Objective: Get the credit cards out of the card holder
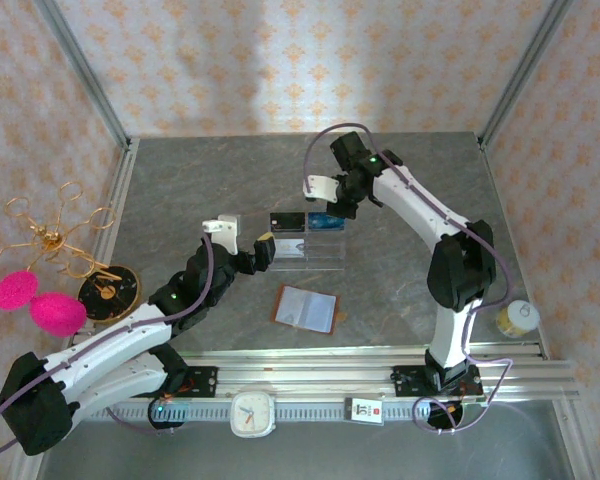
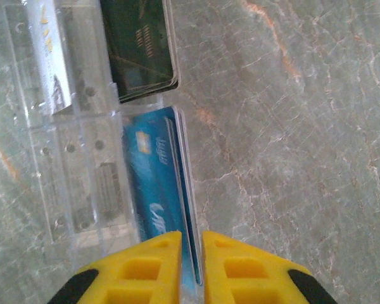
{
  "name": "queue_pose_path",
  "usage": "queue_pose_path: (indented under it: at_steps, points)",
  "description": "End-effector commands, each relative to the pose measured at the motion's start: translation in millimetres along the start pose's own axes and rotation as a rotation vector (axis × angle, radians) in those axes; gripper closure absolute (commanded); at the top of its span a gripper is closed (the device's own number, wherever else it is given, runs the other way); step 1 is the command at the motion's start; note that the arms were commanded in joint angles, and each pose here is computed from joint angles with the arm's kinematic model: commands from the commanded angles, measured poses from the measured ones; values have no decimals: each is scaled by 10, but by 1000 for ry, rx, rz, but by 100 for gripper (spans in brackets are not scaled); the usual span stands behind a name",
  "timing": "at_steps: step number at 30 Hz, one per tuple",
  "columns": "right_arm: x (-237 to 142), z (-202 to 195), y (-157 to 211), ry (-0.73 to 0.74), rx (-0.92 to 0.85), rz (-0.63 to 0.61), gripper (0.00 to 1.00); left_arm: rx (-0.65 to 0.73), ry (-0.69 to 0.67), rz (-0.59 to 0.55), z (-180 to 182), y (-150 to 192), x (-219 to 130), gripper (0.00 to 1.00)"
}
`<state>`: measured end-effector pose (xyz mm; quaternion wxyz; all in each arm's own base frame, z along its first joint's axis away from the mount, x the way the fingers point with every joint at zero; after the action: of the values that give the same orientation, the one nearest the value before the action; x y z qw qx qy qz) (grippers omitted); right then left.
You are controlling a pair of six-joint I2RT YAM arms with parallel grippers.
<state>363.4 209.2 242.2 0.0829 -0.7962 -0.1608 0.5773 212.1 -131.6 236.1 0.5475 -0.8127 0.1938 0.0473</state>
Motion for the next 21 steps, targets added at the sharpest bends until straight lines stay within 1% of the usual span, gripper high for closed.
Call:
queue_pose_path:
  at_steps: [1,3,6,9,12,15,16,18,19,21]
  points:
    - [27,-87,-29,52,38,-27,80,-21,37,-42,-65,-124,3,1]
    - [-32,-138,-72,78,56,-56,76,-26,38,-45,-64,-123,0,1]
    - [-196,-244,-198,137,101,-150,69,-47,59,-56,-65,-119,-11,1]
    - [-361,-349,-360,172,172,-297,67,-100,68,-73,-48,-110,-33,1]
    - [-493,-431,-536,150,290,-477,64,-163,87,-84,-28,-100,-72,1]
    - [-519,-440,-632,100,447,-654,61,-209,107,-85,-18,-116,-112,1]
    - [-516,-425,-650,75,516,-715,60,-219,125,-82,-24,-118,-125,1]
    - [-446,-399,-632,54,697,-788,59,-241,155,-73,-27,-98,-148,1]
    - [-364,-330,-606,19,790,-802,59,-254,174,-66,-29,-84,-160,1]
    - [-209,-171,-550,17,962,-750,59,-281,213,-57,-34,-63,-194,1]
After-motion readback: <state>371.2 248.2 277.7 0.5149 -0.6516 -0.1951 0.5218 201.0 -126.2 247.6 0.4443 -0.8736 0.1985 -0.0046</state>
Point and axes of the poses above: each hand's point on the last joint's axis, 136 mm out from that joint toward the fingers, its own x axis out along the fingers, its own z axis along the line the jaws close on, y = z × x, the point moved 9 cm from there along -x, back along the fingers, and after that the axes turned 11 degrees about -x, right-handed, at the moved point
